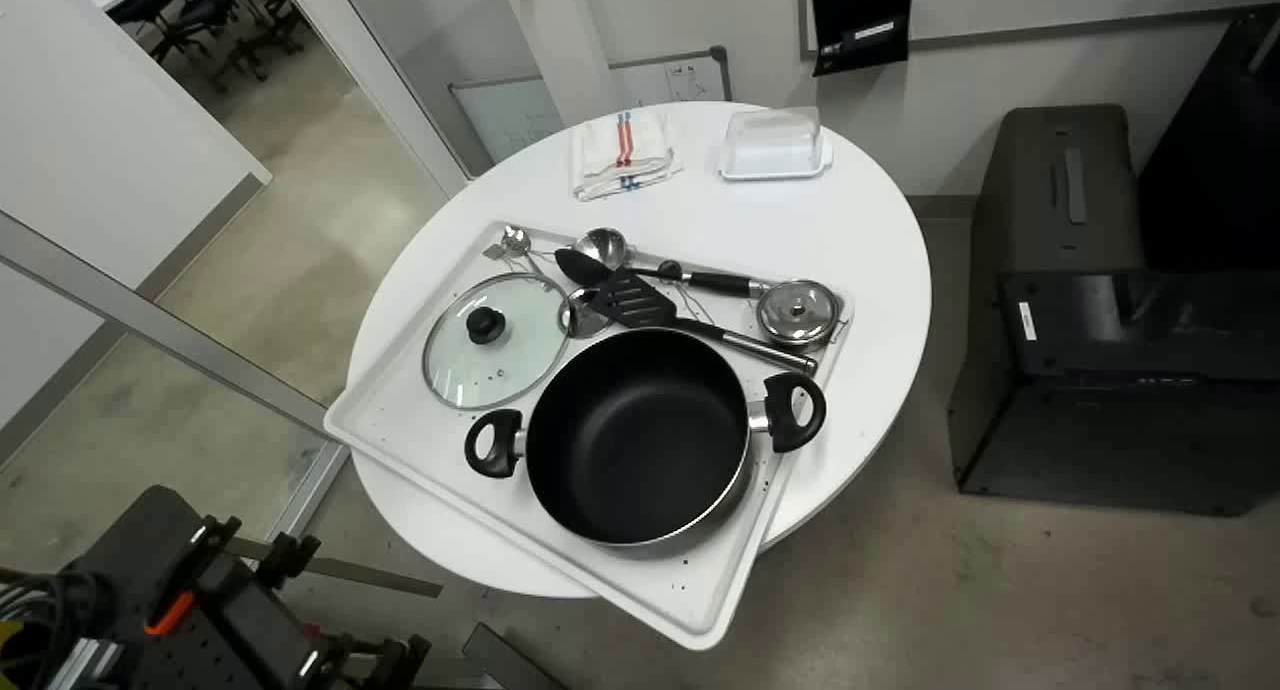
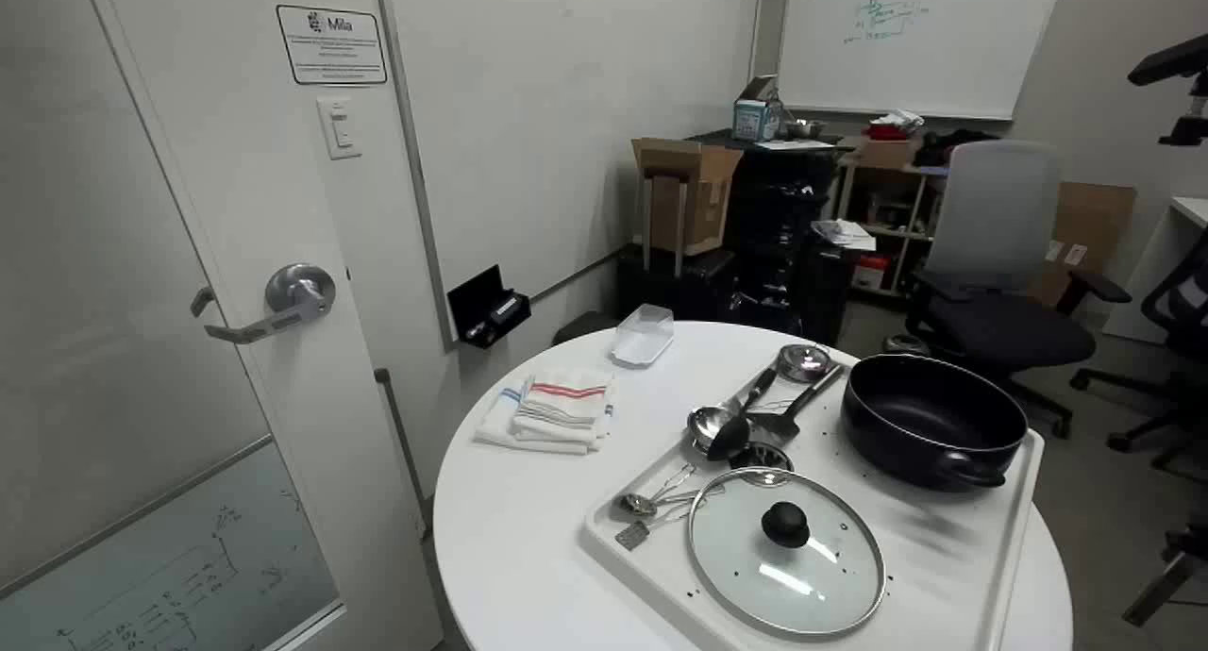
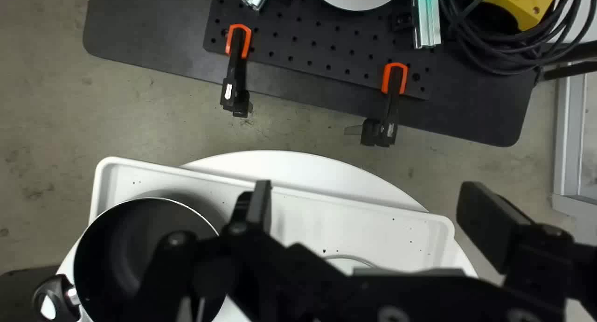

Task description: Pick up the lid and cover the pot

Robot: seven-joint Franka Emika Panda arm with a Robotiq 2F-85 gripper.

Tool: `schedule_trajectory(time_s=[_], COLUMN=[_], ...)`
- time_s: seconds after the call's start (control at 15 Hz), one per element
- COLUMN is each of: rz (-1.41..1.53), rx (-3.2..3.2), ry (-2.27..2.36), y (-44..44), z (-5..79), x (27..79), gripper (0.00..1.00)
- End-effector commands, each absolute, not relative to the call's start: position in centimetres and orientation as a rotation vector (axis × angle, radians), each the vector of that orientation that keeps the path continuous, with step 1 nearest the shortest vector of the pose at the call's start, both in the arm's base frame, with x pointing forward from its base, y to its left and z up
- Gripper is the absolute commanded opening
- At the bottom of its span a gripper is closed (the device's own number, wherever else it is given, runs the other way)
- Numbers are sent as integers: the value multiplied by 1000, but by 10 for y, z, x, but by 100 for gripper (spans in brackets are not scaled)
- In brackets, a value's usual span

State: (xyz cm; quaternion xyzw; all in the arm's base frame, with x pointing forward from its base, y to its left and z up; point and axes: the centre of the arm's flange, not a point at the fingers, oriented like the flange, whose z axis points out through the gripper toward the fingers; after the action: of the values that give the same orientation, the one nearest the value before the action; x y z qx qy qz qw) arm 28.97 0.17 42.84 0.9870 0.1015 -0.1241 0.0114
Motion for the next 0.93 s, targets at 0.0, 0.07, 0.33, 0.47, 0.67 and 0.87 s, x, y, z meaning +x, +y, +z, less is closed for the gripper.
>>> schedule_trajectory(time_s=[0.0,0.07,0.33,0.47,0.67,0.87], rz=[-387,-386,-386,-386,-397,-383], rx=[3079,3079,3079,3079,3076,3077], ry=[317,316,316,316,329,344], y=[2,2,2,2,5,9], z=[428,428,428,428,424,417], x=[290,290,290,290,296,306], gripper=[100,100,100,100,100,100])
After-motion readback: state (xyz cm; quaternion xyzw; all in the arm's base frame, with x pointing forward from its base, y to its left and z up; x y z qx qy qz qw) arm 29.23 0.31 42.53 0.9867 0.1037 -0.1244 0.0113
